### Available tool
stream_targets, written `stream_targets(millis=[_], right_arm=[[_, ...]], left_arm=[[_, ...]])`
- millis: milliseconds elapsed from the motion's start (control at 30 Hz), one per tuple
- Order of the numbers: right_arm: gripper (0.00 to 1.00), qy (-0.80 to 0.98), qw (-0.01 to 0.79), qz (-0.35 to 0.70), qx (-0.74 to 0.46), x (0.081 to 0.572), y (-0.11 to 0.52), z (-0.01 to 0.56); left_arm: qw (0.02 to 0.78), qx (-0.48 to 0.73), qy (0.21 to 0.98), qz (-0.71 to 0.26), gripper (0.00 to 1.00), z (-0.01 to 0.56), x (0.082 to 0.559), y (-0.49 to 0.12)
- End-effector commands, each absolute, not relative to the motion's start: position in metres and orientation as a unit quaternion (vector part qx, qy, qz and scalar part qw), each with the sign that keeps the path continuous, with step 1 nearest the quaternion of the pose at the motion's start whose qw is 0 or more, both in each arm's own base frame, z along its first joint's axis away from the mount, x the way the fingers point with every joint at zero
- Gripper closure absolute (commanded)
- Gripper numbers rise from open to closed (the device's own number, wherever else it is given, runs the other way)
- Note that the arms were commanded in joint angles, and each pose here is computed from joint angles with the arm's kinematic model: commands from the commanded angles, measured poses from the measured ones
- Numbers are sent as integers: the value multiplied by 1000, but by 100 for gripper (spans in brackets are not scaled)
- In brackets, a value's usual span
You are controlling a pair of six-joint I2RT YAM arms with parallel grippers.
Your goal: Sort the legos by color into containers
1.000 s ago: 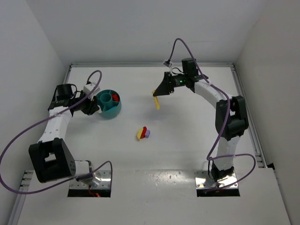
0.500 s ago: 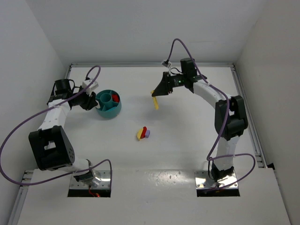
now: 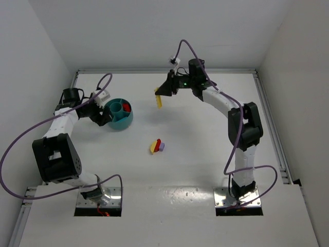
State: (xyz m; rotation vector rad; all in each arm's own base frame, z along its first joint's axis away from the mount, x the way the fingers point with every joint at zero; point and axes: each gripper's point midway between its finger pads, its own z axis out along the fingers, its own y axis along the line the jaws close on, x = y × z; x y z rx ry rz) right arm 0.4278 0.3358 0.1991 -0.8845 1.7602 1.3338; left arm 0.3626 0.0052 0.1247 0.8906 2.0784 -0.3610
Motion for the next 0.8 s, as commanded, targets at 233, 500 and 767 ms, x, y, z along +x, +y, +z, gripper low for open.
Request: stream_targets(millis=[233, 500, 767], right_arm=[[100, 579, 524, 529, -333, 488, 428, 255], [100, 514, 554, 558, -342, 473, 481, 264], [100, 481, 548, 567, -382, 443, 515, 261]], left_arm=[[516, 301, 785, -163, 8, 207, 380, 0], [570, 160, 790, -158, 0, 250, 372, 9], [539, 58, 822, -174, 0, 237, 361, 24]])
